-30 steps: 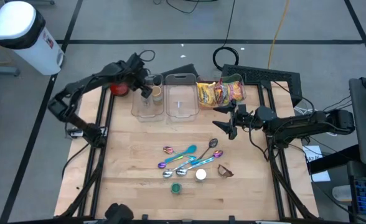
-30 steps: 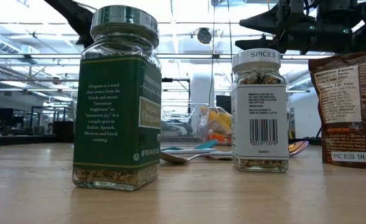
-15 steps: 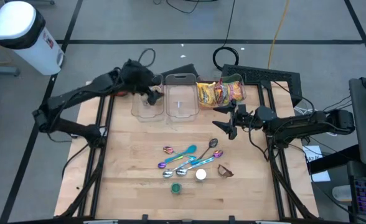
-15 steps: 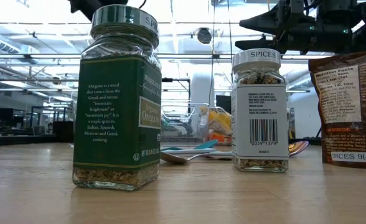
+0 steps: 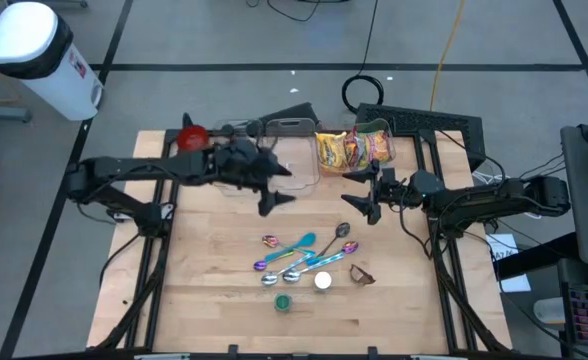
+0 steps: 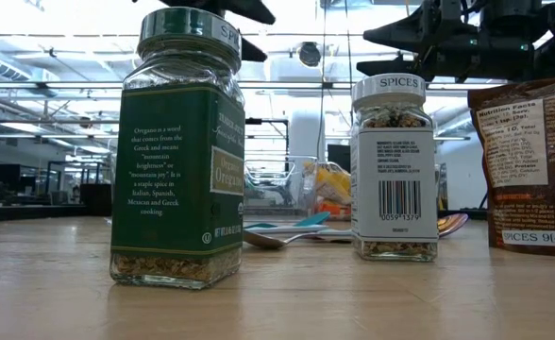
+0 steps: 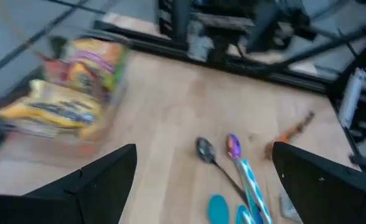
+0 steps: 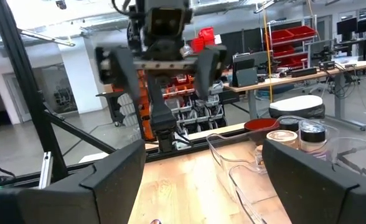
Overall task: Pick & Place Food Item
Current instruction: Put the orange seasoning bag into the left transparent bin
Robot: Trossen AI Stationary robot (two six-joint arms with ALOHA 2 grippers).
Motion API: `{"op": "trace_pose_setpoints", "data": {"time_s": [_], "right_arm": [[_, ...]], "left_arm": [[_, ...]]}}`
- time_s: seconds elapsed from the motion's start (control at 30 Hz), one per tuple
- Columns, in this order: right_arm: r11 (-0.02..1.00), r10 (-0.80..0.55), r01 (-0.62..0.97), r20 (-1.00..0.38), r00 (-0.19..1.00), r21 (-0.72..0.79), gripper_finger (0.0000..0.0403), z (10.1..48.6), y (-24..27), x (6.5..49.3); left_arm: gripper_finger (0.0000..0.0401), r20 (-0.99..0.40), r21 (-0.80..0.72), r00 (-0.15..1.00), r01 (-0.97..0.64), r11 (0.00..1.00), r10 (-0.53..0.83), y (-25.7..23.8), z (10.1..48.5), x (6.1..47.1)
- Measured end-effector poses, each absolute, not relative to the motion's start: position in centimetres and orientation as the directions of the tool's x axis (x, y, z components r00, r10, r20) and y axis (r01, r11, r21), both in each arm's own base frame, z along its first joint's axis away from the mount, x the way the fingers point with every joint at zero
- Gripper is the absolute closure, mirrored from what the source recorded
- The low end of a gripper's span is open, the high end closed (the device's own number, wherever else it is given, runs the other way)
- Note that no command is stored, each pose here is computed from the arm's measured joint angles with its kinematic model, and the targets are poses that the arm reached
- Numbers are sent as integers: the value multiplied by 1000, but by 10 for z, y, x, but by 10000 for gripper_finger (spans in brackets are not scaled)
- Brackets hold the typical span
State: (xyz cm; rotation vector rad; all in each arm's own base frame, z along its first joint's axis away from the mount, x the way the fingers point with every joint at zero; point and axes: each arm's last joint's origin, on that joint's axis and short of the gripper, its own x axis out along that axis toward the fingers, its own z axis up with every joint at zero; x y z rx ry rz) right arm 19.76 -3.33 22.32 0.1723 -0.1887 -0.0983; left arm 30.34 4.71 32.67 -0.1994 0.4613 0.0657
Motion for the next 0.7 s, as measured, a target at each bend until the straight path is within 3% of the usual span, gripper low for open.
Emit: {"op": "trace_pose_setpoints", "data": {"time_s": [0.4, 0.53, 0.7], "right_arm": [[965, 194, -213, 131, 972, 155, 85, 233, -17, 179], [944, 263, -241, -74, 962, 225, 85, 222, 1, 161], [935, 256, -136, -356, 899, 327, 85, 199, 27, 140]], "left_arm": [[22, -435, -144, 900, -48, 988, -20, 34, 316, 321], [22, -437, -141, 899, -54, 988, -14, 35, 316, 320], [22, -439, -107, 898, -91, 990, 35, 36, 316, 320]]}}
